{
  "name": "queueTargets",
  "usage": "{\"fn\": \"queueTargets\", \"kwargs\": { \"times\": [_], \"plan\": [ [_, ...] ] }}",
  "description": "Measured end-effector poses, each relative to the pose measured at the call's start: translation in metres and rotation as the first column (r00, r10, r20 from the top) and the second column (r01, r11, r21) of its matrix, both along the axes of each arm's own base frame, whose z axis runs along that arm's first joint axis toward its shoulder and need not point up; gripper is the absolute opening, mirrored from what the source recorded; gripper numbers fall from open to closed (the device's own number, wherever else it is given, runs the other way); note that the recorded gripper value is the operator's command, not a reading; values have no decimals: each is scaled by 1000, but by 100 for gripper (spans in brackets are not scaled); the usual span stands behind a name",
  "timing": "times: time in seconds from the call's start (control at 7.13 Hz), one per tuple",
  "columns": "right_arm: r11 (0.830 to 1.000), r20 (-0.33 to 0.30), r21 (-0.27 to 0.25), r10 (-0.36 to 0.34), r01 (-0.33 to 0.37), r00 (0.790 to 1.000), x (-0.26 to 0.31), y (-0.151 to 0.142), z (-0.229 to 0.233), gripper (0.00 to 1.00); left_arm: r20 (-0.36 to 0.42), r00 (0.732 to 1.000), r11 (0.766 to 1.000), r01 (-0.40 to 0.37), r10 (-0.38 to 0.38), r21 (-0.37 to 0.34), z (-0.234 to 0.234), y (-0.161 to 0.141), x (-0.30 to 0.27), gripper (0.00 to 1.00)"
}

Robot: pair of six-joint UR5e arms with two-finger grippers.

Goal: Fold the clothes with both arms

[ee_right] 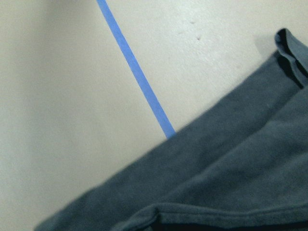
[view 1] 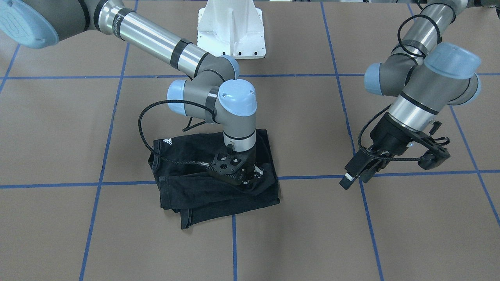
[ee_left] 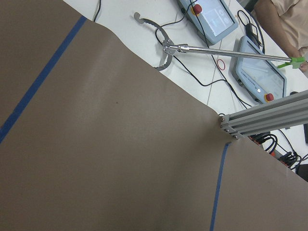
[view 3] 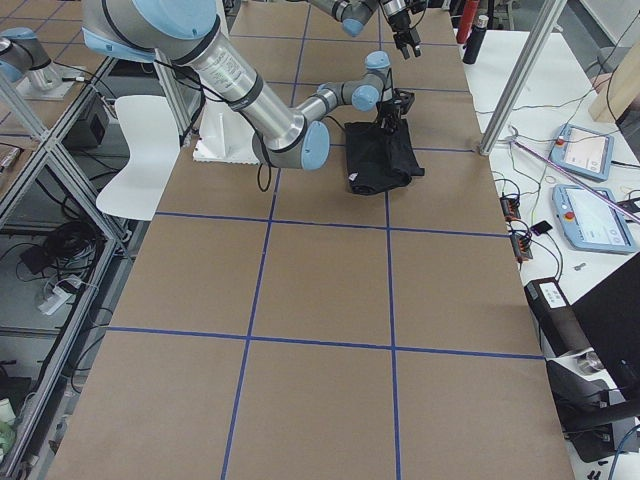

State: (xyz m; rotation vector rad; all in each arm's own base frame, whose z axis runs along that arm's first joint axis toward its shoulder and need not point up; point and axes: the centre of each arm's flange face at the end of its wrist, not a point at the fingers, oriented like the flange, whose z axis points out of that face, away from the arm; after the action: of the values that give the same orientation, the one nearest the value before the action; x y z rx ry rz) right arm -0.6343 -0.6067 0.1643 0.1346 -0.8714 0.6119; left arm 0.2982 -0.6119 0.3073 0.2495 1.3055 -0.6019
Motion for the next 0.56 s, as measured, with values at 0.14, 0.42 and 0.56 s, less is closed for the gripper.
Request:
{"fn": "queueTargets", "kwargs": {
  "times": [0.14, 0.42, 0.56],
  "plan": [
    [999, 7, -4, 48, -48, 999, 14, -33, -9, 0, 0, 1000, 1000, -1, 1, 2, 3, 6, -4, 98],
    [994, 31, 3, 113, -113, 993, 36, -76, -30, 0, 1, 1000, 1000, 0, 0, 0, 11, 17, -12, 98],
    [992, 60, 6, 127, -127, 990, 48, -88, -52, 0, 3, 1000, 1000, 1, -1, -1, 14, 21, -15, 98]
  ]
}}
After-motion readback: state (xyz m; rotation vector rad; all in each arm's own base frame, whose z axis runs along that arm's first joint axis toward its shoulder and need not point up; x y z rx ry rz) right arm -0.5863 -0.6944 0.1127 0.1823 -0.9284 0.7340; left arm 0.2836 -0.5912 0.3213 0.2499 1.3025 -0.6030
